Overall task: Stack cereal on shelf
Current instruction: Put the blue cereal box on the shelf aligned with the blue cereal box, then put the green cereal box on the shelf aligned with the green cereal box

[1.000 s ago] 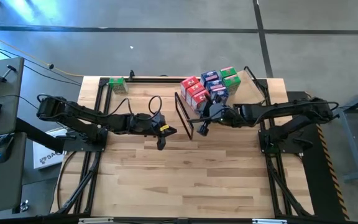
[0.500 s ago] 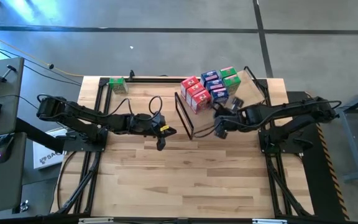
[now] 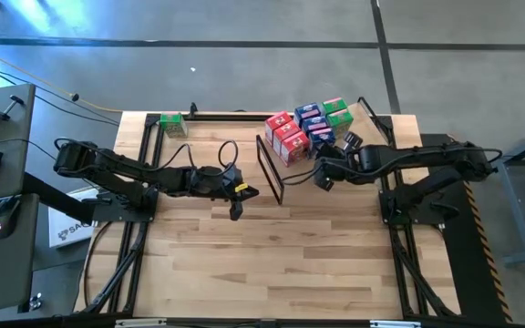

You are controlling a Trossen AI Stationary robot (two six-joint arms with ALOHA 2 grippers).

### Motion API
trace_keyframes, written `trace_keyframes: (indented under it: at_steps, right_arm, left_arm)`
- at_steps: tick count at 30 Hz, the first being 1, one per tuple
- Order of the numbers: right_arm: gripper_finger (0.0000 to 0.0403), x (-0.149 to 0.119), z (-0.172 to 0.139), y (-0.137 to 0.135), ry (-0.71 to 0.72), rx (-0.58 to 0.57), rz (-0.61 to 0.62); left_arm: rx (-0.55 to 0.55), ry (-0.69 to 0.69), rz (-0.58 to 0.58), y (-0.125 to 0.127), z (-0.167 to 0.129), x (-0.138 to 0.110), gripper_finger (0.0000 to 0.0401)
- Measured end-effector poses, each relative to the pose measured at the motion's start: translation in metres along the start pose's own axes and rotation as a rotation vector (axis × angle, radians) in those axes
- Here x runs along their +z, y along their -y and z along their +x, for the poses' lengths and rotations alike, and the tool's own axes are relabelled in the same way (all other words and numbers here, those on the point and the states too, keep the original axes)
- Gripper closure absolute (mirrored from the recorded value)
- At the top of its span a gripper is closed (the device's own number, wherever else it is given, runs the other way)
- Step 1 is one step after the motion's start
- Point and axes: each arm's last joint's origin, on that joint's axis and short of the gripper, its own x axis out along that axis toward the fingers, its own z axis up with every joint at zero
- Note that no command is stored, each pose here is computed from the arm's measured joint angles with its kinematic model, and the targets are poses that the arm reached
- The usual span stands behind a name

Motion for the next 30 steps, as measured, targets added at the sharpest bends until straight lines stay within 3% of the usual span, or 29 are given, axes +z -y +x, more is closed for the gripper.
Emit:
trace_keyframes:
  at_steps: [6, 16, 21, 25, 30]
  right_arm:
    - [0.0402, 0.002, 0.004, 0.004, -0.004, -0.011, 0.0]
    - [0.0402, 0.006, 0.007, 0.007, 0.011, -0.014, -0.02]
    - [0.0402, 0.006, -0.01, 0.007, 0.032, 0.014, -0.043]
    - [0.0402, 0.002, -0.032, 0.006, 0.083, 0.077, -0.063]
    - [0.0402, -0.015, -0.049, 0.002, 0.147, 0.148, -0.035]
  left_arm:
    - [-0.044, -0.031, -0.005, 0.001, 0.0, -0.002, 0.0382]
    - [-0.021, -0.042, -0.01, 0.0, 0.0, -0.003, 0.0382]
    - [0.012, -0.004, -0.015, -0.005, -0.006, 0.005, 0.0382]
    - [0.028, -0.014, 0.014, -0.017, -0.023, 0.015, 0.0384]
    - [0.147, -0.093, 0.054, -0.047, -0.046, 0.023, 0.0398]
